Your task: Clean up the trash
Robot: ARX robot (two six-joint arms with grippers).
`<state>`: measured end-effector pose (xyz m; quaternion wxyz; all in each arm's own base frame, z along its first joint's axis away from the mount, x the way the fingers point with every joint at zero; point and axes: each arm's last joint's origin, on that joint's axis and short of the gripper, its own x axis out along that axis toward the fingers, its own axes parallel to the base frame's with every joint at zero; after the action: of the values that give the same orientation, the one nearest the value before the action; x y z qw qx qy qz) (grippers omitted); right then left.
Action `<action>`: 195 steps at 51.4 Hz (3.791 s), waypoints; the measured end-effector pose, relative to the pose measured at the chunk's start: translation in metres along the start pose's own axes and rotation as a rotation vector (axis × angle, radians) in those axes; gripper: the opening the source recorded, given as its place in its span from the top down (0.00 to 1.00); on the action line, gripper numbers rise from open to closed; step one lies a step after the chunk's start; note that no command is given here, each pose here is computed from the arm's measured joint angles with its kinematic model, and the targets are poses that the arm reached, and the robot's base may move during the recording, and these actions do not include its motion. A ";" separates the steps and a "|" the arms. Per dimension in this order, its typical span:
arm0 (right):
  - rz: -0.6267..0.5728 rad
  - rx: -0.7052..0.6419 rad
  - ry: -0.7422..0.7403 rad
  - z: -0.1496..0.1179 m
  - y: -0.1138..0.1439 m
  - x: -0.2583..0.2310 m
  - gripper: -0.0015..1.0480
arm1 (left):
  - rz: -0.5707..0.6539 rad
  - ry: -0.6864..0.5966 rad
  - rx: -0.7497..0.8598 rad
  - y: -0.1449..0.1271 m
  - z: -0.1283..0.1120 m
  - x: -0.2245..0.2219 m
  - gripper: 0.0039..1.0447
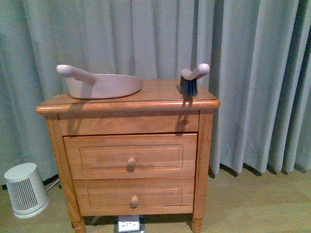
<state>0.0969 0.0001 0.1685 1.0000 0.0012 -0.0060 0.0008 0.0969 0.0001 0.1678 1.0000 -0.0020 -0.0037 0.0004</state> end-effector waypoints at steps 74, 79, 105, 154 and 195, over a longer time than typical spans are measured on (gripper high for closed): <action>0.000 0.000 0.000 0.000 0.000 0.000 0.07 | -0.055 0.242 -0.040 0.003 0.084 0.054 0.07; 0.000 0.000 0.000 0.000 0.000 0.000 0.07 | -0.119 0.315 0.054 -0.013 0.140 0.101 0.07; 0.000 0.000 0.000 0.000 0.000 0.000 0.07 | -0.113 0.685 0.243 -0.082 0.077 0.265 0.07; 0.000 0.000 0.000 0.000 0.000 0.000 0.07 | -0.122 0.755 0.260 -0.072 0.031 0.287 0.74; 0.000 0.000 0.000 0.000 0.000 0.000 0.07 | -0.039 -0.233 0.154 -0.017 0.095 0.050 0.75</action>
<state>0.0969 0.0001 0.1685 1.0000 0.0012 -0.0058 0.0008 0.1462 -0.0162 0.2635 0.9898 0.0750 -0.1200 -0.0184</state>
